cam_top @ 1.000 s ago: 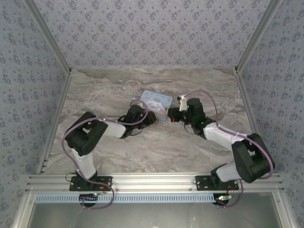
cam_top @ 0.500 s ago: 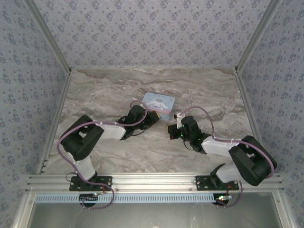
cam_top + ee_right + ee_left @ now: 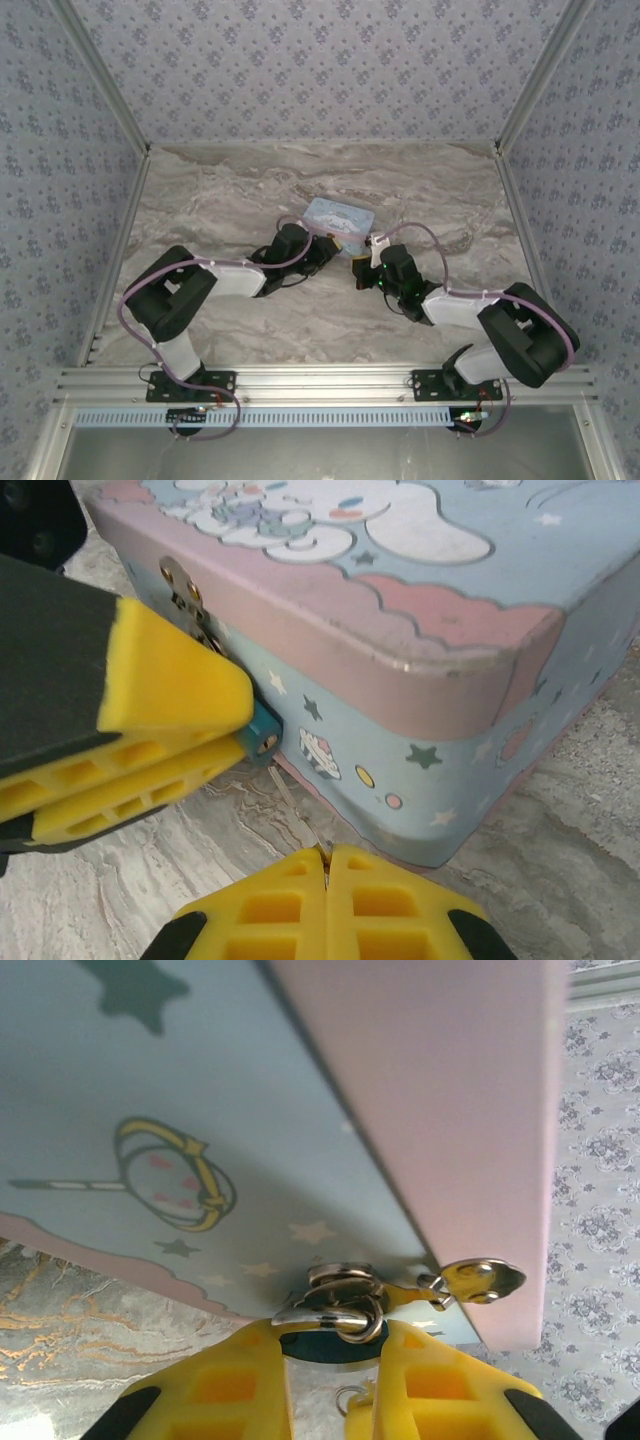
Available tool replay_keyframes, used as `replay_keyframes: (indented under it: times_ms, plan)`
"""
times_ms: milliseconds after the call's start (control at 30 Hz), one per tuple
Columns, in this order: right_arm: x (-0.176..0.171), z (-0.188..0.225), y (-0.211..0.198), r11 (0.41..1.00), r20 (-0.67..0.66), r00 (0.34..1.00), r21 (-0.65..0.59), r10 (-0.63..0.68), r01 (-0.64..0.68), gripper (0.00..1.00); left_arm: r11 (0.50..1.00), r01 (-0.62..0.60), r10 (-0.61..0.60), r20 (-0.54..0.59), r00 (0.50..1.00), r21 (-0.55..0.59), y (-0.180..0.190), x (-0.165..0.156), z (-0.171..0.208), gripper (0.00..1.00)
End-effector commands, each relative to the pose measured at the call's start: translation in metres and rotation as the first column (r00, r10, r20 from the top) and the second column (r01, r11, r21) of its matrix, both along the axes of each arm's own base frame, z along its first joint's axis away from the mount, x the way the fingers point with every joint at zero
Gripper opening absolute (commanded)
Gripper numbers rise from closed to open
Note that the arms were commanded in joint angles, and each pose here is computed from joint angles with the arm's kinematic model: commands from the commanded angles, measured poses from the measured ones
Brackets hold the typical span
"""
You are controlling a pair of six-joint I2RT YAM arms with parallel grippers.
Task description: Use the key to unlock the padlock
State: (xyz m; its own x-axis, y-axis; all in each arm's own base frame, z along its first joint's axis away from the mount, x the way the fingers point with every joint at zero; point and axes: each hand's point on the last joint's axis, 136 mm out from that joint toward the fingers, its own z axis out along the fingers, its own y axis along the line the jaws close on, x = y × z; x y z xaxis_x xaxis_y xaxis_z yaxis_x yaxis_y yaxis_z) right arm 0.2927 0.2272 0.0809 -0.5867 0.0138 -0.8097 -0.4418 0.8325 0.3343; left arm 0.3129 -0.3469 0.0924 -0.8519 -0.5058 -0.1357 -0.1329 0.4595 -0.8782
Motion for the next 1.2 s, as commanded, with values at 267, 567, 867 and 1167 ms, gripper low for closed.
replay_keyframes:
  times_ms: [267,567,867,1167]
  plan:
    - [0.005,0.006,0.005,1.0,0.051,0.999,-0.014,0.011,-0.01,0.0,0.998,-0.006,0.011,0.061,0.998,-0.067,-0.007,0.006,0.035,0.17]
    - [0.01,0.011,0.012,1.0,0.063,0.998,-0.008,0.024,-0.024,0.0,0.998,-0.002,0.006,0.06,0.998,-0.067,-0.008,0.006,0.036,0.17]
    - [0.013,0.016,0.015,1.0,0.077,0.997,0.004,0.03,-0.031,0.0,0.998,-0.001,0.005,0.056,0.998,-0.065,-0.008,0.005,0.036,0.17]
    - [0.012,0.013,0.018,0.999,0.072,0.996,0.004,0.047,-0.048,0.0,0.998,-0.001,0.005,0.057,0.998,-0.066,-0.008,0.005,0.037,0.17]
